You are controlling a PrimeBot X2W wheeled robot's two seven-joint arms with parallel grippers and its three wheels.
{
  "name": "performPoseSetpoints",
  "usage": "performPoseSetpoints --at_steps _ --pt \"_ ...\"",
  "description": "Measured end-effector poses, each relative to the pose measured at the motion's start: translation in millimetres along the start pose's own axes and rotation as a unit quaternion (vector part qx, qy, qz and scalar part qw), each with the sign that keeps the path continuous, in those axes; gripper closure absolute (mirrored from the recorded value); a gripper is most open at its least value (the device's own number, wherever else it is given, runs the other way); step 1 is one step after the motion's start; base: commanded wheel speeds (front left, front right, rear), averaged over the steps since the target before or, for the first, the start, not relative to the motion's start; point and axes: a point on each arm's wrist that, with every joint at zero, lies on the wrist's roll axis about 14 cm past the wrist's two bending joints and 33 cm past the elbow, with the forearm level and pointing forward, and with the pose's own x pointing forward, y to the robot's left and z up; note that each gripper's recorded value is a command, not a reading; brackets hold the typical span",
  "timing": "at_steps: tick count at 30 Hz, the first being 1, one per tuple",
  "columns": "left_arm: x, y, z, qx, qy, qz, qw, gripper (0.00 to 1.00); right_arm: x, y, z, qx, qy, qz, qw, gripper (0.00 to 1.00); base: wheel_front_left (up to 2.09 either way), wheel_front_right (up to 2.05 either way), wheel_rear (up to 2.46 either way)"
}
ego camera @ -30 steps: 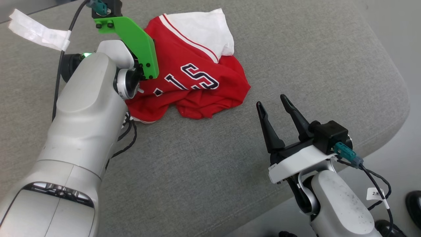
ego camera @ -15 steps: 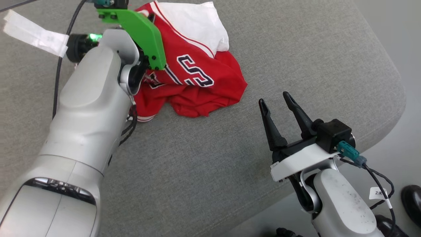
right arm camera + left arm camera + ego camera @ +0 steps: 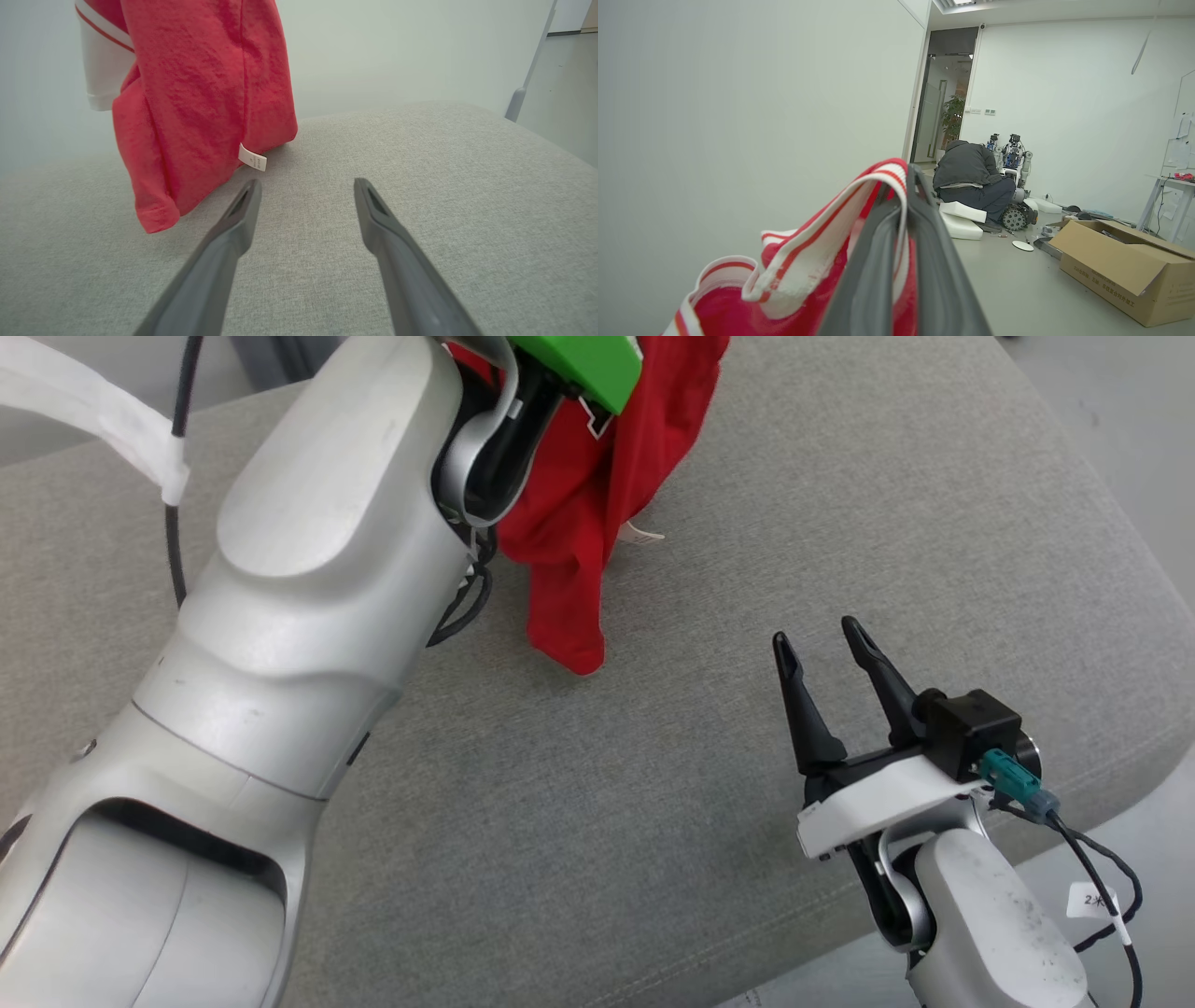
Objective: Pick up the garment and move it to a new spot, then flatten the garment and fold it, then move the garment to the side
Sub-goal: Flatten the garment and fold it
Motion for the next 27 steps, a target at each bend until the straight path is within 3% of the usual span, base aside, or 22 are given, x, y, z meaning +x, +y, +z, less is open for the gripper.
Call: performPoseSetpoints --at_steps 4,8,11,15,21,27 --pt "-18 8 4 0.004 -0.002 0.027 1.000 1.00 1 7 -5 0.001 0.004 0.008 1.000 0.00 0.00 0.00 0.00" --pt "-75 44 -25 -0.009 0.029 0.109 0.994 1.00 7 18 -9 0.005 0.006 0.023 1.000 0.00 0.00 0.00 0.00" --pt "-145 82 -42 -0.013 0.051 0.204 0.978 1.00 11 32 -13 0.011 0.010 0.043 0.999 0.00 0.00 0.00 0.00" --pt "-234 107 -60 -0.008 0.082 0.307 0.948 1.00 18 52 -14 0.015 0.011 0.069 0.997 0.00 0.00 0.00 0.00" --pt "-340 95 -99 -0.011 0.163 0.393 0.905 1.00 26 82 -10 0.022 0.006 0.111 0.994 0.00 0.00 0.00 0.00" --pt "-380 76 -121 0.004 0.221 0.406 0.887 1.00 23 90 -5 0.019 0.002 0.122 0.992 0.00 0.00 0.00 0.00"
